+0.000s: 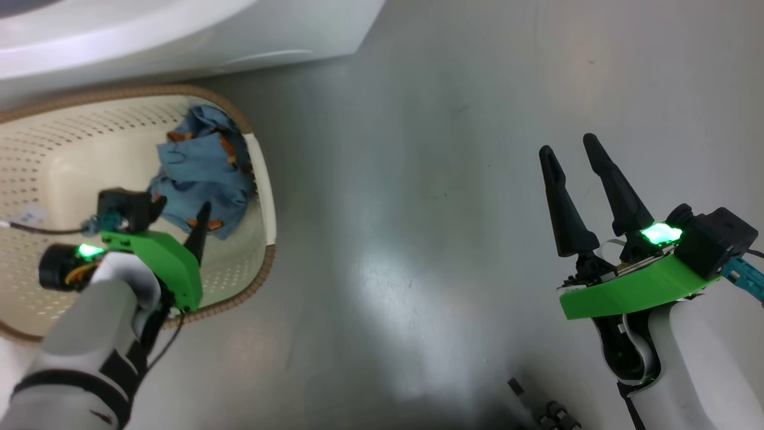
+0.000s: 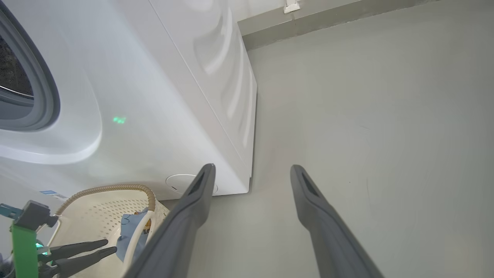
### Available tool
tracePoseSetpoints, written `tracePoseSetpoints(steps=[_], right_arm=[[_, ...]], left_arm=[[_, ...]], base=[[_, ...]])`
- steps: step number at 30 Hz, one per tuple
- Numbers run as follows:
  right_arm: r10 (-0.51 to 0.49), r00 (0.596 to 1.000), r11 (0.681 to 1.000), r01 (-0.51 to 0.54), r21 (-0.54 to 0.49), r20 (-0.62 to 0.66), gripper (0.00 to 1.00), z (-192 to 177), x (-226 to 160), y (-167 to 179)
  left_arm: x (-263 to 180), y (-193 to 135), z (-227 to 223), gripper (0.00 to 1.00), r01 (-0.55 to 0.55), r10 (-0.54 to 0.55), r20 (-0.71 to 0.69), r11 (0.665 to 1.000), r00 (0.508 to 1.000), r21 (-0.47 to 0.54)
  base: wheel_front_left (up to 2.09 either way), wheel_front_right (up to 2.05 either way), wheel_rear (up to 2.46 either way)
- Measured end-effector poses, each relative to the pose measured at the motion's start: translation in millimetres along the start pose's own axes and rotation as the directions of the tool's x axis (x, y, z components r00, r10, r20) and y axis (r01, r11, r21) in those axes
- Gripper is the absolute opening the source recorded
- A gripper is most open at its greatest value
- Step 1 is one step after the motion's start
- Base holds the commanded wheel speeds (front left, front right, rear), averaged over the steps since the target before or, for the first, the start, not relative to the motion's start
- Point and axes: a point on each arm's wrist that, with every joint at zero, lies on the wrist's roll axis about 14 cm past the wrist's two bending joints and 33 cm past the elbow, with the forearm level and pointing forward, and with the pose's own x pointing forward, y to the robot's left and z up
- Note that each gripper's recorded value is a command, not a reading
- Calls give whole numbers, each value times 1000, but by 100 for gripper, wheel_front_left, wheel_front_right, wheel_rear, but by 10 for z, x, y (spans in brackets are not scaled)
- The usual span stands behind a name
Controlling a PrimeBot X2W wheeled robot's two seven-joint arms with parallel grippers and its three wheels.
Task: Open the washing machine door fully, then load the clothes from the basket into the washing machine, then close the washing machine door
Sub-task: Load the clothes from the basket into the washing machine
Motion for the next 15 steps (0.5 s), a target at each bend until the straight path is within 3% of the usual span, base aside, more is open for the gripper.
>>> tracePoseSetpoints(steps=[15], right_arm=[[-35,998,999,34,-17,-59,100,-250,14,-174]], left_arm=[[418,52,-140,100,51,-49,-86,998,995,32]], base=[[0,0,0]])
